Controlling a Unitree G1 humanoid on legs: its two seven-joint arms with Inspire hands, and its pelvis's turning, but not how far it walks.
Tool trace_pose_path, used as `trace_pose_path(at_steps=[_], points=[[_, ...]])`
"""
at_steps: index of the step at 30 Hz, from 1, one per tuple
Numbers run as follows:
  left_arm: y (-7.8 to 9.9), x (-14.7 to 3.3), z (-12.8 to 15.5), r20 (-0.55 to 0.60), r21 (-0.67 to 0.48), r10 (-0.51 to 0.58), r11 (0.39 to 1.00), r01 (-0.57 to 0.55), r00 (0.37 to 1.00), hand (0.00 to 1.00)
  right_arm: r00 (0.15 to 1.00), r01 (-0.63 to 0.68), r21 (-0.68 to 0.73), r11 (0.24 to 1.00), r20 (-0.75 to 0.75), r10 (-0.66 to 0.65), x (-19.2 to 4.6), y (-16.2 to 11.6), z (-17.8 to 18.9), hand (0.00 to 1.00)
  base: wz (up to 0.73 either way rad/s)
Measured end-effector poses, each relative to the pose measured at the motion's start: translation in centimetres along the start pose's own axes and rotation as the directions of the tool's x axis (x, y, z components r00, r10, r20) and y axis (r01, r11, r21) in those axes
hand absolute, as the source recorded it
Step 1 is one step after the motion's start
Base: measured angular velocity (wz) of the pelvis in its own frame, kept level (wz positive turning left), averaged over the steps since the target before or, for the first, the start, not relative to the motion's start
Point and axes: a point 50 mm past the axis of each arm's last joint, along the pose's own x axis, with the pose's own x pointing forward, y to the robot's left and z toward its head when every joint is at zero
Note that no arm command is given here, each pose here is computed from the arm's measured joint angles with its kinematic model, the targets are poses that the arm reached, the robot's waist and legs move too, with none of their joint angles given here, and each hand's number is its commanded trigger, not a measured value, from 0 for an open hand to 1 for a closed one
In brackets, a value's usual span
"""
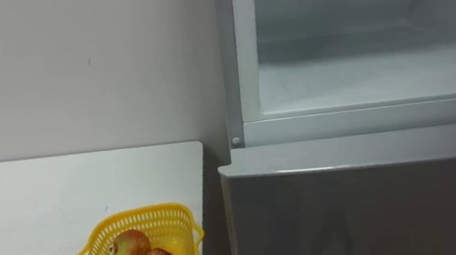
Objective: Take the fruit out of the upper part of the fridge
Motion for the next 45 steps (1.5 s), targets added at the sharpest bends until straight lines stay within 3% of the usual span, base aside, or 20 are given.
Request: trace_pose_path(at_steps=[3,6,9,11,12,15,17,20,22,28,33,38,45], points=[[0.1,0.2,0.2,-0.01,-0.001,-0.002,1.0,0.002,1.0,0.0,0.999,-0.002,0.102,0.995,-0.045,0.006,0.0,0.0,-0.5,0.0,0.03],[0.0,0.1,-0.1,-0.017,-0.003,-0.005,1.0,0.005,1.0,0.0,0.993,0.022,0.31,0.95,-0.114,0.014,0.0,-0.1,-1.6,0.0,0.0],[0.1,0.1,-0.6,-0.036,-0.044,0.0,0.999,-0.001,0.999,0.0,0.985,0.075,0.577,0.813,-0.17,0.03,0.0,-0.6,-2.2,0.0,0.02],[0.9,0.0,-0.9,-0.037,-0.09,0.027,0.996,-0.03,0.999,0.0,0.975,0.148,0.771,0.619,-0.218,0.039,0.0,-1.2,-2.6,0.0,0.06],[1.1,0.0,-0.9,-0.035,-0.104,0.035,0.994,-0.039,0.999,0.0,0.973,0.164,0.803,0.573,-0.226,0.038,0.0,-1.4,-2.6,0.0,0.0],[2.1,0.0,-0.8,-0.03,-0.168,0.07,0.983,-0.074,0.997,0.0,0.968,0.224,0.915,0.335,-0.249,0.034,0.1,-2.5,-2.4,0.0,-0.04],[2.6,0.0,-0.8,-0.022,-0.195,0.092,0.976,-0.095,0.995,0.0,0.969,0.244,0.965,0.098,-0.247,0.018,0.2,-3.9,-1.5,0.0,-0.07],[3.2,-0.1,-0.3,0.003,-0.212,0.125,0.97,-0.122,0.992,0.0,0.967,0.253,0.963,-0.099,-0.255,-0.014,0.2,-5.8,-0.3,0.0,-0.14],[3.7,-0.2,0.1,0.025,-0.22,0.148,0.965,-0.139,0.989,0.0,0.967,0.236,0.958,-0.166,-0.248,-0.059,0.1,-7.6,0.9,0.0,-0.16],[4.2,-0.4,-0.2,0.023,-0.216,0.172,0.963,-0.163,0.985,0.0,0.945,0.147,0.955,-0.259,-0.212,-0.247,-1.6,-13.4,5.6,0.0,-0.05],[4.2,-0.4,0.2,0.038,-0.202,0.191,0.963,-0.179,0.981,0.0,0.871,0.015,0.975,-0.223,-0.122,-0.475,-5.5,-17.4,10.5,0.0,0.0],[4.1,-0.5,0.3,0.043,-0.185,0.203,0.964,-0.192,0.978,0.0,0.694,-0.039,0.989,-0.142,-0.076,-0.716,-10.3,-20.3,13.5,0.0,-0.01],[3.5,-0.4,0.4,0.043,-0.165,0.185,0.971,-0.176,0.982,0.0,0.439,-0.122,0.991,-0.058,0.001,-0.899,-16.2,-21.4,15.7,0.0,-0.01]])
